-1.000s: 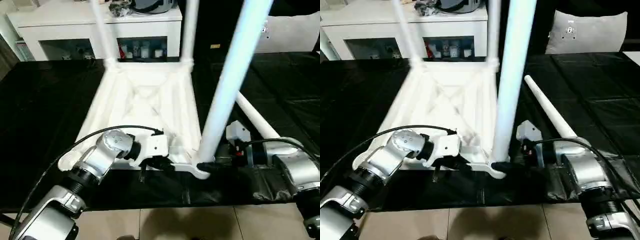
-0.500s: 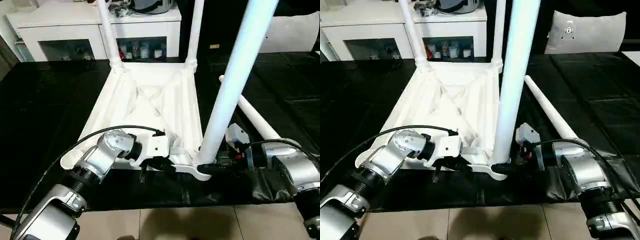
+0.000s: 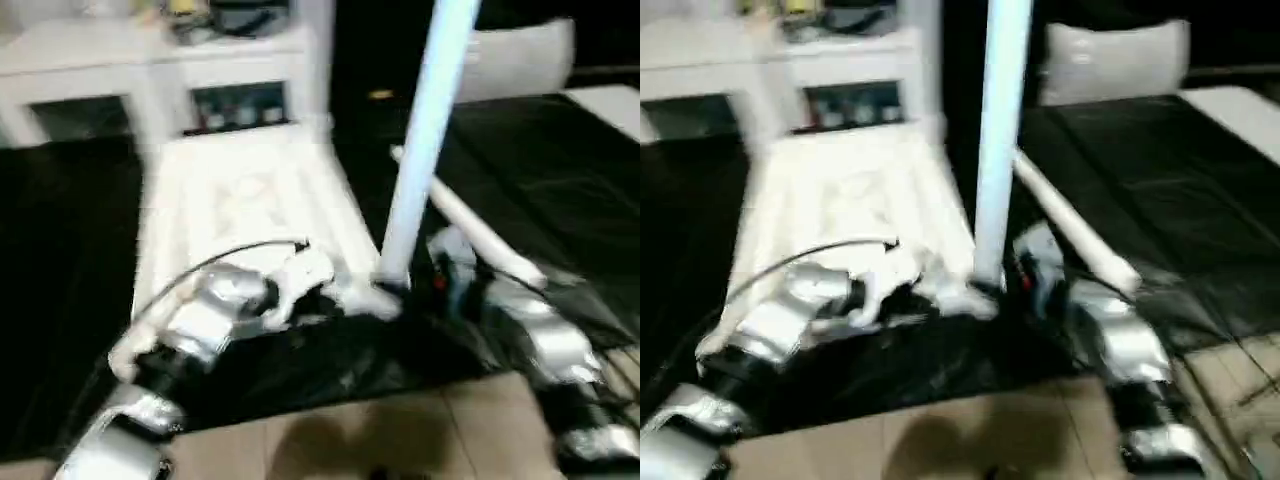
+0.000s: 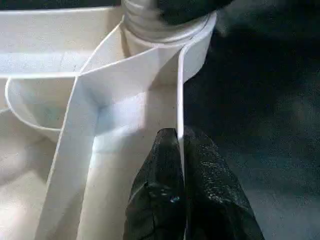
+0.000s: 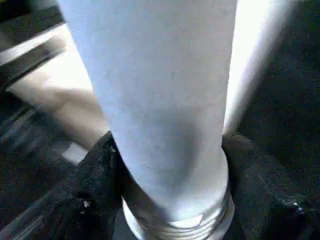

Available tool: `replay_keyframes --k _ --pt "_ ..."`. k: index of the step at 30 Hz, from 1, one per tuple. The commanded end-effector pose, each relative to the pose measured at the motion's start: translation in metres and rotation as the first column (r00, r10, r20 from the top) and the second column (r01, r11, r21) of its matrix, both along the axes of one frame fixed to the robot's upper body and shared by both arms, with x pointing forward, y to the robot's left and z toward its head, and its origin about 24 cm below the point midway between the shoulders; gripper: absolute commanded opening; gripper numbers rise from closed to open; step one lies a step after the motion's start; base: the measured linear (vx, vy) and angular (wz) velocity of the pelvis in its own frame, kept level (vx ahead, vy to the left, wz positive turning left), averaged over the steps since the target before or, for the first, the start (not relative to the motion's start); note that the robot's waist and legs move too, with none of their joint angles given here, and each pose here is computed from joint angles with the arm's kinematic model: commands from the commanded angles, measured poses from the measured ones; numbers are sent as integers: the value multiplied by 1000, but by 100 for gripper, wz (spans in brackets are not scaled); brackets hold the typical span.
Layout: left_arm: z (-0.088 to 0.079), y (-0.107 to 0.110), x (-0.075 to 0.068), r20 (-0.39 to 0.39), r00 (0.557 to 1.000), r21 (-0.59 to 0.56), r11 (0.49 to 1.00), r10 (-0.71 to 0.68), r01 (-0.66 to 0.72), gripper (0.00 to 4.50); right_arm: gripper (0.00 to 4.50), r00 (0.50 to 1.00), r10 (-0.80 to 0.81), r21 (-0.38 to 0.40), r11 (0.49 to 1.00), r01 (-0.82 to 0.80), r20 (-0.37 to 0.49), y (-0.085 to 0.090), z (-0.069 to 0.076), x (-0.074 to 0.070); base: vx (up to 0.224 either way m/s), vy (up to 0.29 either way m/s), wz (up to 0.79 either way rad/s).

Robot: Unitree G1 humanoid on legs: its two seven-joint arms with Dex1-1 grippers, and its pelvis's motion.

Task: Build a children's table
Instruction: Rotate leg to tighten

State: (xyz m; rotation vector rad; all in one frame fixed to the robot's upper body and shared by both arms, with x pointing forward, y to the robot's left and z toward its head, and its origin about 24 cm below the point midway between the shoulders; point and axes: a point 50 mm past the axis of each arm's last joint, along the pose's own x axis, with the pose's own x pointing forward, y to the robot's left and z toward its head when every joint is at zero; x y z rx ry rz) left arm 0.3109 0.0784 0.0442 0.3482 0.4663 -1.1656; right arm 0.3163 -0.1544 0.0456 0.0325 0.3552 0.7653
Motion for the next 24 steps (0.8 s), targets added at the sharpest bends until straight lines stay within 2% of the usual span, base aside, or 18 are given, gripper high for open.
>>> replay_keyframes --k 1,3,6,8,10,12,16,18,20,24 --pt "21 -32 -1 58 997 -108 993 -43 49 0 263 993 -109 -5 994 109 -35 11 -4 9 0 0 0" --pt "23 -40 2 64 998 -126 992 11 -3 0 263 982 -187 -19 982 187 -28 14 -6 14 0 0 0" --pt "25 -45 5 91 995 -129 991 47 -35 0 263 975 -222 -1 975 222 -7 16 -4 16 0 0 0" --pt "25 -45 7 113 991 -113 992 67 -54 0 319 972 -233 10 972 233 0 18 -3 17 0 0 0" --pt "25 -43 9 128 989 -98 993 78 -66 0 336 973 -230 16 973 229 6 18 -2 16 0 0 0" --pt "25 -32 16 166 980 -55 993 110 -103 0 354 975 -216 7 976 216 43 14 0 13 0 0 0" --pt "25 -20 27 206 962 -23 984 178 -177 0 381 972 -230 43 973 228 44 6 2 8 0 0 0" --pt "25 -16 31 219 953 -15 978 208 -210 0 410 968 -242 39 970 240 58 2 2 6 0 0 0" --pt "27 -12 39 228 930 -32 957 289 -290 0 415 960 -263 24 965 262 98 -4 5 1 0 0 0" --pt "31 -14 44 222 911 -113 937 349 -331 0 444 946 -299 66 954 292 126 -7 9 -7 0 0 0"
